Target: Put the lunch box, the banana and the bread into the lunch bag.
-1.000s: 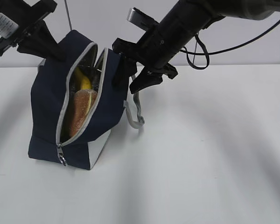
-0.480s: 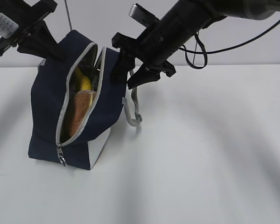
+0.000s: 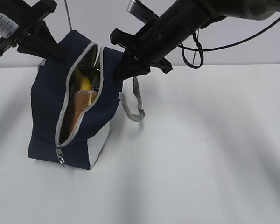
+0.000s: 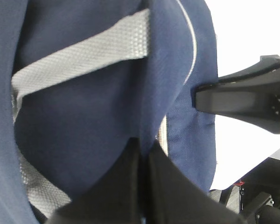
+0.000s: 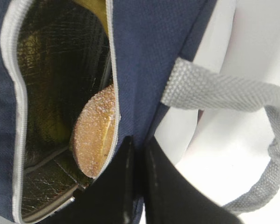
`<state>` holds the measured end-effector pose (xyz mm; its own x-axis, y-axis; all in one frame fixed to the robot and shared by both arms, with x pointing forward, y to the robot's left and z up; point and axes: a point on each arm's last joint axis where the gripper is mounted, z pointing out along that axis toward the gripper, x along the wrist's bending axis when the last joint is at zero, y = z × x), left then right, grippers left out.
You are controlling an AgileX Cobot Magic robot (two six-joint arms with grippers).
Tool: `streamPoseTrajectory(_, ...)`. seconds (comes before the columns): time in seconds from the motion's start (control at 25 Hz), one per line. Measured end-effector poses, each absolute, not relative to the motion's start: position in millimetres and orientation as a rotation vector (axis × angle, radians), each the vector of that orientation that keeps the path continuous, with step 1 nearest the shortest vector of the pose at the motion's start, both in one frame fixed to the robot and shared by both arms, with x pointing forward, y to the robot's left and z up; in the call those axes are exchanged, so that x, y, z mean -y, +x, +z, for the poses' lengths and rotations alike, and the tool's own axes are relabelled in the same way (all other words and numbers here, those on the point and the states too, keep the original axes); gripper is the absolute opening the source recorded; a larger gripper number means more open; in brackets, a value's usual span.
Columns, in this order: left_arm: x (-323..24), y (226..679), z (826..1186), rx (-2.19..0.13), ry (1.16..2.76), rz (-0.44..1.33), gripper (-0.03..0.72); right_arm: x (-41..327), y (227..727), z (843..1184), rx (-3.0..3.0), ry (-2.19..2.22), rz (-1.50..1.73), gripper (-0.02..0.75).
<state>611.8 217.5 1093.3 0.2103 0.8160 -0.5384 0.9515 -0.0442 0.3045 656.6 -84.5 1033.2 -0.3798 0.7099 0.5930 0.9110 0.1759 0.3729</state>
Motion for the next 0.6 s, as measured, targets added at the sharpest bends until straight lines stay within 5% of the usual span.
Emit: streamPoseTrajectory(0.6, -202.8, 615.6, 1099.7, -1.522, 1.785, -0.369, -0.003, 105.4, 662.3, 1088.9, 2.287, -1.479, -1.14, -0.005)
